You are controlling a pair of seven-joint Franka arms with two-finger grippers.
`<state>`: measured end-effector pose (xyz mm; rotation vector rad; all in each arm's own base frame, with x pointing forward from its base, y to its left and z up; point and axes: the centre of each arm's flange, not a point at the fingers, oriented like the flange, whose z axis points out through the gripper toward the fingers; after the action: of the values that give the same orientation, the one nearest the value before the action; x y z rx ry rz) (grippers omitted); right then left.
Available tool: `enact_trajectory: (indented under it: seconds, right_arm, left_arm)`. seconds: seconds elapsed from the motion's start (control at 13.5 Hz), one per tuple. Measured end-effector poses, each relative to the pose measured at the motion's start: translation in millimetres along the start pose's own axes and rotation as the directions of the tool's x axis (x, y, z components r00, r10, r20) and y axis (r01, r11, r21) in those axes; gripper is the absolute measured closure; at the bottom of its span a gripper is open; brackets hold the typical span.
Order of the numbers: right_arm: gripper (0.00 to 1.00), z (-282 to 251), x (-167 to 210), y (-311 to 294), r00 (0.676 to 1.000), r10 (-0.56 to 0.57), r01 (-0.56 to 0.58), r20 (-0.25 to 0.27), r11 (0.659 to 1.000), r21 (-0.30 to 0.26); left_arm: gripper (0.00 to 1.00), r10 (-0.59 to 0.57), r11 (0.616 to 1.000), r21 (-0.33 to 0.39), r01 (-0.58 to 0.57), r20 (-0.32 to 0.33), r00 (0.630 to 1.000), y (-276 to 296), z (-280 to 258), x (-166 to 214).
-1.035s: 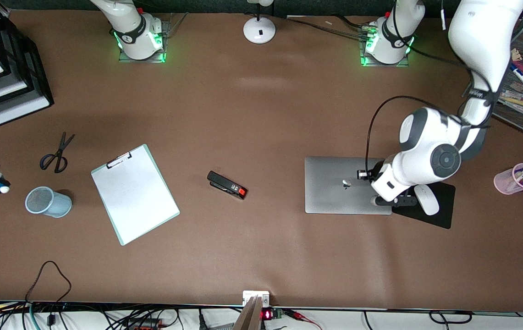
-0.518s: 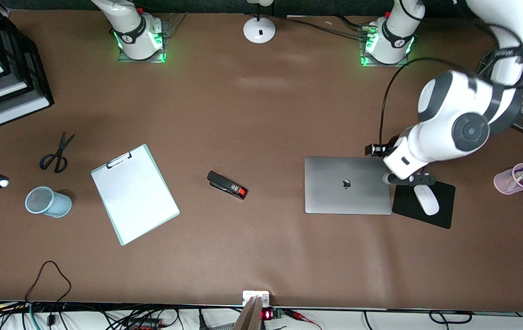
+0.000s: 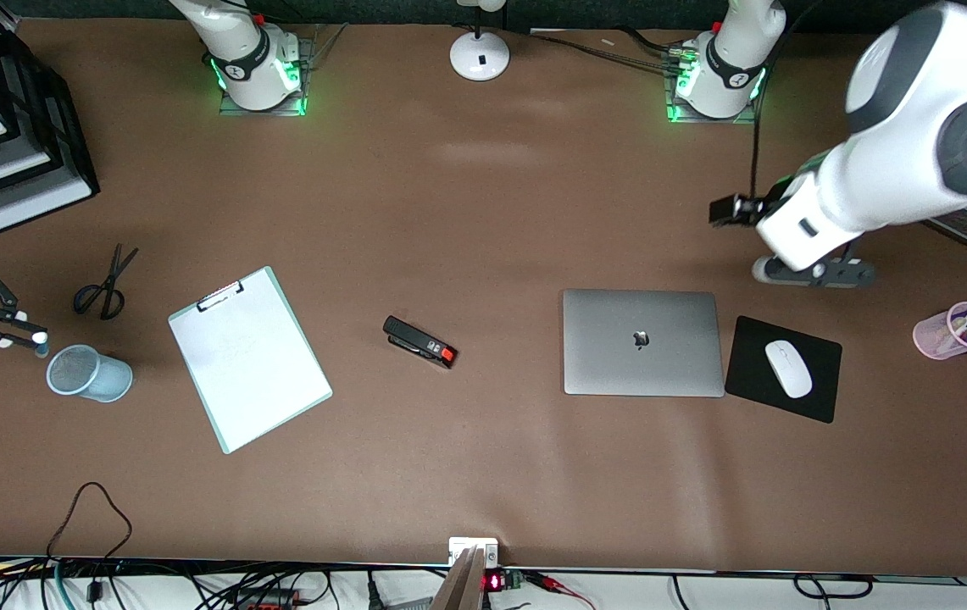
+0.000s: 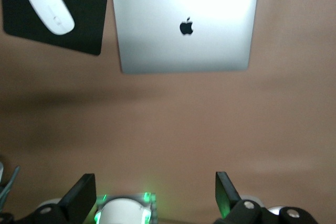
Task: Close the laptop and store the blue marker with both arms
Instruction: 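Raise the left gripper off the closed laptop and draw it back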
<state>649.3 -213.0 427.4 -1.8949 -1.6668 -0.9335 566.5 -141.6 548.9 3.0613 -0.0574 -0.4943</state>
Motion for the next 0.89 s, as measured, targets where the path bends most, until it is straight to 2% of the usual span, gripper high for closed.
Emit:
enact_trajectory:
  seconds: [0.15, 0.37, 0.52, 0.74, 0.89]
  right_arm:
    - [0.83, -2, -22, -1, 1.000, 0.007, -0.007, -0.022, 1.000, 0.021]
    - [0.83, -2, -51, -1, 0.999, -0.013, 0.014, -0.039, 0.999, 0.034]
    - [0.83, 2, -69, 0, 0.998, -0.011, 0.013, -0.054, 0.999, 0.051]
    - [0.83, 14, -92, 4, 0.993, -0.015, 0.020, -0.115, 0.999, 0.048]
    - [0.83, 18, -104, 5, 0.991, -0.024, 0.029, -0.134, 0.999, 0.039]
  left_arm:
    - [0.00, 0.035, 0.999, 0.009, -0.034, -0.026, 0.999, -11, -30, -23]
    - [0.00, 0.127, 0.992, 0.024, -0.125, -0.122, 0.984, -50, -61, -53]
    - [0.00, 0.169, 0.986, 0.044, -0.163, -0.178, 0.969, -75, -58, -63]
    - [0.00, 0.166, 0.986, 0.047, -0.160, -0.221, 0.961, -97, -43, -63]
    - [0.00, 0.151, 0.988, 0.041, -0.146, -0.238, 0.959, -108, -34, -56]
